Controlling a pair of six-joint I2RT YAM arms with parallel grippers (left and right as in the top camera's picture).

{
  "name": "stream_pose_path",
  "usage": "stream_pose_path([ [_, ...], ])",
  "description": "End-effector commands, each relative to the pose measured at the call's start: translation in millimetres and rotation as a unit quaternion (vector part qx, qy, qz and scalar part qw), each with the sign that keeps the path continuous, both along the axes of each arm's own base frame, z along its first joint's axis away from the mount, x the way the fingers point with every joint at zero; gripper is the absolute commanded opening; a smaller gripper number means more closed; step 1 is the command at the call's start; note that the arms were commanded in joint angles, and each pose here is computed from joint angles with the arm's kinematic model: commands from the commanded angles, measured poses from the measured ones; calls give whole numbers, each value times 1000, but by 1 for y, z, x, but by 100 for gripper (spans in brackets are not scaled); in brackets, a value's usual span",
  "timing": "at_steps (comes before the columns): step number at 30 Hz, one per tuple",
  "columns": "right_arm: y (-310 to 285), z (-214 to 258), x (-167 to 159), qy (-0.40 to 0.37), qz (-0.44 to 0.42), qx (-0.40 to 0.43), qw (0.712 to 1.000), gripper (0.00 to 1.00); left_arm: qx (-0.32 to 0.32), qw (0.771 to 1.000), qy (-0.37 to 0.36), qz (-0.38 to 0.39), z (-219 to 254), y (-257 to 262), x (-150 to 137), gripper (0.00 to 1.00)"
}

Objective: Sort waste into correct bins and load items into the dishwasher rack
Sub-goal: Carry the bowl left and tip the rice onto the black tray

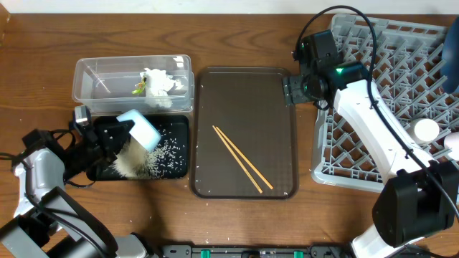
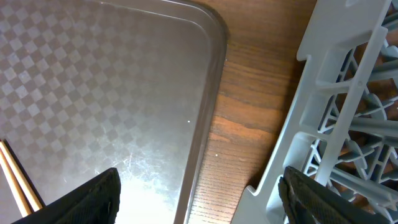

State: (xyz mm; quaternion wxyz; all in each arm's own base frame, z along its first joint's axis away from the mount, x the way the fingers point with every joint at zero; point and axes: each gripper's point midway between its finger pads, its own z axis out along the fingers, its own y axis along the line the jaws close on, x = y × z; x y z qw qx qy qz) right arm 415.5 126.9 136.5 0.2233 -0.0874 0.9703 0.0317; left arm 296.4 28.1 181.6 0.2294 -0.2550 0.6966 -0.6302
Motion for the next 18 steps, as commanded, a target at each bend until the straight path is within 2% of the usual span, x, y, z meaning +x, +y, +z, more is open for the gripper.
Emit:
stream_pose_path([
  [1, -7, 0, 1, 0, -13, -3, 1000, 81, -24, 1000, -9, 6, 7, 2, 1, 6],
  [4, -6, 0, 1, 0, -13, -3, 1000, 81, 22, 1000, -6, 3, -5, 4, 1, 6],
  [6, -7, 0, 1, 0, -13, -3, 1000, 80, 30, 999, 10, 3, -11, 4, 0, 6],
  [7, -7, 0, 1, 1, -13, -3, 1000, 81, 18, 1000, 3, 3, -6, 3, 1, 6],
  [8, -7, 0, 1, 1, -13, -3, 1000, 81, 3, 999, -33, 1, 6, 1, 2, 6],
  [10, -7, 0, 1, 0, -13, -3, 1000, 81, 20, 998, -56, -6, 8, -1, 2, 6],
  [12, -7, 0, 1, 0, -13, -2, 1000, 80, 65, 998, -18, -10, -13, 1, 3, 6],
  [13, -6, 0, 1, 0, -13, -2, 1000, 81, 70, 997, 32, -5, -26, 4, 2, 6],
  [14, -6, 0, 1, 0, -13, -2, 1000, 80, 62, 997, 38, -3, -25, 4, 2, 6],
  [17, -7, 0, 1, 0, -13, -3, 1000, 80, 28, 997, -72, -16, 8, -5, 5, 6],
  [18, -7, 0, 1, 0, -14, -4, 1000, 80, 41, 996, -75, -18, 5, -4, 7, 6],
])
